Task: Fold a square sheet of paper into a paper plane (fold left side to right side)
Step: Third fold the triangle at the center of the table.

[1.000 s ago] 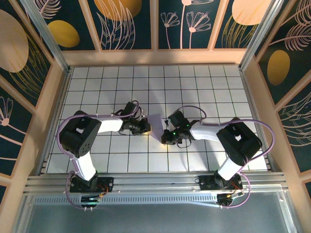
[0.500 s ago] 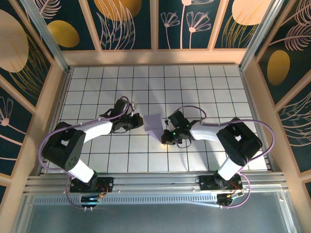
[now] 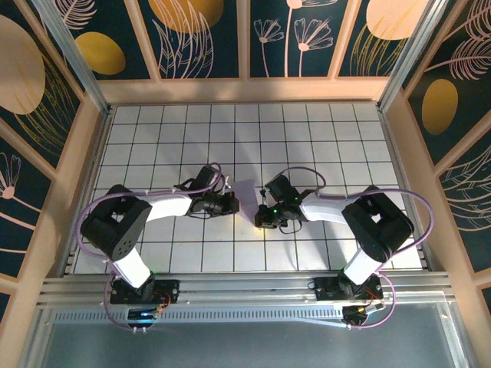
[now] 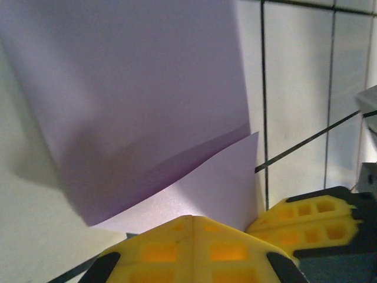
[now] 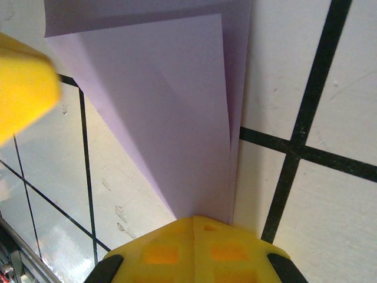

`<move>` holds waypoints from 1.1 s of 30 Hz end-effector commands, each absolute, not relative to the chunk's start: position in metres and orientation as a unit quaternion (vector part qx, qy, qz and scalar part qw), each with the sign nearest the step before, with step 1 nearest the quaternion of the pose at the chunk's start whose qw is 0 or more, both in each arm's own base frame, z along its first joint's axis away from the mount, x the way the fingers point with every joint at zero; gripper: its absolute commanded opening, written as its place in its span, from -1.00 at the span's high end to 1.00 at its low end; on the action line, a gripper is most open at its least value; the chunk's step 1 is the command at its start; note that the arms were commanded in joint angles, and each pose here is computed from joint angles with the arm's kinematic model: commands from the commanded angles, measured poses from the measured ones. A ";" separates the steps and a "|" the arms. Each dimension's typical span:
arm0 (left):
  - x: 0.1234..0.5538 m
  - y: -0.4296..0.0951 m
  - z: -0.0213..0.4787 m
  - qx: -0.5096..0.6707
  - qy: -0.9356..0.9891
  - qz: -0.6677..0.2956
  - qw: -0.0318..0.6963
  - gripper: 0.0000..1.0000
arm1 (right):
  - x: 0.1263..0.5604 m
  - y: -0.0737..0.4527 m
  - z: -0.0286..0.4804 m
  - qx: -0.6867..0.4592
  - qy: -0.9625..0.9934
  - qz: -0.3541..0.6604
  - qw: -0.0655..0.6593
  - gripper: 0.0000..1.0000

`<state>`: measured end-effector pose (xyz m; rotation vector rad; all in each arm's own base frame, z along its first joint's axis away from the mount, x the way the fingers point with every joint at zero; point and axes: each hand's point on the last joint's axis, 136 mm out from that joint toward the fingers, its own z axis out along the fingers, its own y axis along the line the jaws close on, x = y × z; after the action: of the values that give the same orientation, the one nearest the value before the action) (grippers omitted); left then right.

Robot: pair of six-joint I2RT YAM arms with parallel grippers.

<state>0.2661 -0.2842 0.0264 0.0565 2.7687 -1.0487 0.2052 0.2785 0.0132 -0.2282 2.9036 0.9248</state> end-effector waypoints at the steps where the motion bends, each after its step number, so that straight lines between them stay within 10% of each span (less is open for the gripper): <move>1: 0.273 -0.291 0.020 0.025 0.931 -0.354 0.089 0.89 | 0.176 0.232 -0.027 -0.052 0.978 0.203 -0.015 1.00; 18: 0.263 -0.268 -0.018 0.018 0.957 -0.283 0.064 0.95 | 0.220 0.294 0.057 -0.081 0.935 0.338 0.070 1.00; 33: 0.263 -0.264 -0.020 0.016 0.961 -0.269 0.062 0.99 | 0.237 0.314 0.026 -0.085 0.938 0.332 0.057 1.00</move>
<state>0.2719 -0.2879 0.0122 0.0909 2.7989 -1.0038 0.2320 0.3090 0.0269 -0.2512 2.8478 1.0028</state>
